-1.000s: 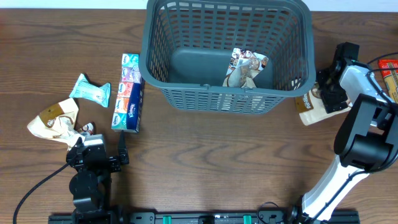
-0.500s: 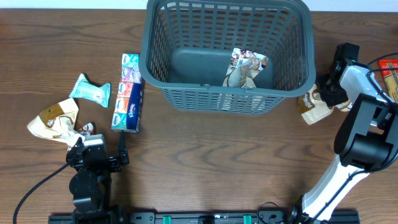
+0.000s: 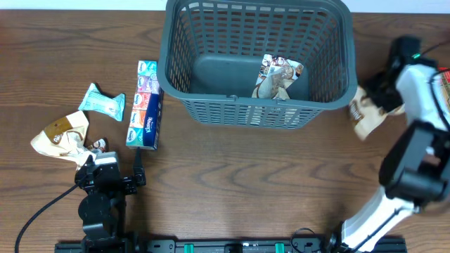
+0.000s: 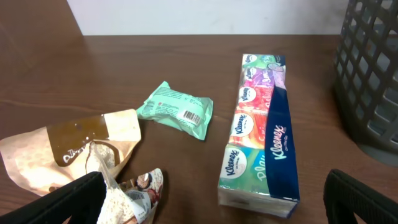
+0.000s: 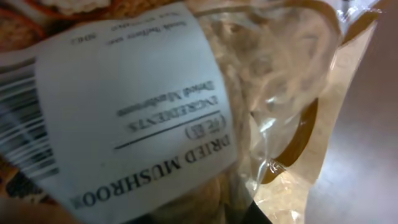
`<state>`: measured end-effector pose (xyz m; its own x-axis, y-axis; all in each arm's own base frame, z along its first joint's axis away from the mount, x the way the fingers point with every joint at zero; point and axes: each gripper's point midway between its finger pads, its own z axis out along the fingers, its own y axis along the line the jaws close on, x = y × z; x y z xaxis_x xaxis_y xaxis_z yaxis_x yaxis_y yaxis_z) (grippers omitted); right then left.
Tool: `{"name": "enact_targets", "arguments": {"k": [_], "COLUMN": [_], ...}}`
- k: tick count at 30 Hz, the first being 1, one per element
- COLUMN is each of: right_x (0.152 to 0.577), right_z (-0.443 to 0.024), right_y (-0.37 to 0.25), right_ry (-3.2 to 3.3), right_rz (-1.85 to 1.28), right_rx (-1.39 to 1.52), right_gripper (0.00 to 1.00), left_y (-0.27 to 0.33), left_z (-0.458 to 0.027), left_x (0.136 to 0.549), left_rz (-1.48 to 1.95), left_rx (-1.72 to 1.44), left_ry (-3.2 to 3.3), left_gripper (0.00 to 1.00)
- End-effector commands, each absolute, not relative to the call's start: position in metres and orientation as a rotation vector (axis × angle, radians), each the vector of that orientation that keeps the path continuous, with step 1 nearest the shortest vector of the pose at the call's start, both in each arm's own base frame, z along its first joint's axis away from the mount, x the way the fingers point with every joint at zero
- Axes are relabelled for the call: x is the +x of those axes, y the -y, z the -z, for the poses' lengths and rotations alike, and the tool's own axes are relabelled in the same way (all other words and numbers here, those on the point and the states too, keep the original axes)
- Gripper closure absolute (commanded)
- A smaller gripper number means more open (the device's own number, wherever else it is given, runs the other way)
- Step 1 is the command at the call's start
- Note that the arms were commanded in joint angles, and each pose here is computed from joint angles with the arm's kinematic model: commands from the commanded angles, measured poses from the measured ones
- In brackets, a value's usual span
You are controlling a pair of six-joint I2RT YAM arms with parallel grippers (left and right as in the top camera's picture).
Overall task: Pack container
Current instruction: 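Grasp the second dried-mushroom pouch with the right gripper, then lift the pouch and carry it over the basket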
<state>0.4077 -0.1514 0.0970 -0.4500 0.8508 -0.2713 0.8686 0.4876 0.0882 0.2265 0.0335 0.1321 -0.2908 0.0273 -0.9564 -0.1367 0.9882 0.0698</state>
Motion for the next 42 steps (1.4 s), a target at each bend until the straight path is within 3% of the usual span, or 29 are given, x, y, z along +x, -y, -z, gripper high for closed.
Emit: {"name": "enact_targets", "arguments": {"k": [1,5,9,12,16,20,29,42], "right_x": [0.411,0.388,0.359,0.338,0.338,0.36,0.444,0.462], "right_z": [-0.25,-0.37,-0.471,-0.511,-0.52,-0.497,-0.358,-0.211], "right_y": [0.146,0.112,0.04,-0.006,-0.052,-0.104,-0.141,-0.167], "right_ry": [-2.274,-2.078,-1.892,-1.8,-1.786,-1.848,-2.23,-2.622], "right_rz": [-0.007,-0.166,-0.436,-0.556,-0.638,-0.667,-0.595,-0.439], "right_rx": [1.099,0.816,0.423,0.242,0.09,-0.11,-0.068,-0.142], "right_gripper": [0.99,0.99,0.99,0.99,0.99,0.99,0.99,0.99], "left_y": [-0.033,-0.033,-0.033,-0.033,-0.033,-0.033,-0.033,-0.033], "left_z": [-0.121,-0.121,-0.121,-0.121,-0.121,-0.121,-0.121,-0.121], "left_x": [0.225,0.225,0.225,0.225,0.225,0.225,0.225,0.225], "left_rz": [-0.158,-0.158,-0.158,-0.158,-0.158,-0.158,-0.158,-0.158], "left_rx": [-0.079,-0.079,-0.079,-0.079,-0.079,-0.079,-0.079,-0.079], "left_ry": [-1.892,-1.892,-1.892,-1.891,-1.891,-1.891,-1.892,-1.891], "left_gripper": [0.01,0.01,0.01,0.01,0.01,0.01,0.01,0.01]}}
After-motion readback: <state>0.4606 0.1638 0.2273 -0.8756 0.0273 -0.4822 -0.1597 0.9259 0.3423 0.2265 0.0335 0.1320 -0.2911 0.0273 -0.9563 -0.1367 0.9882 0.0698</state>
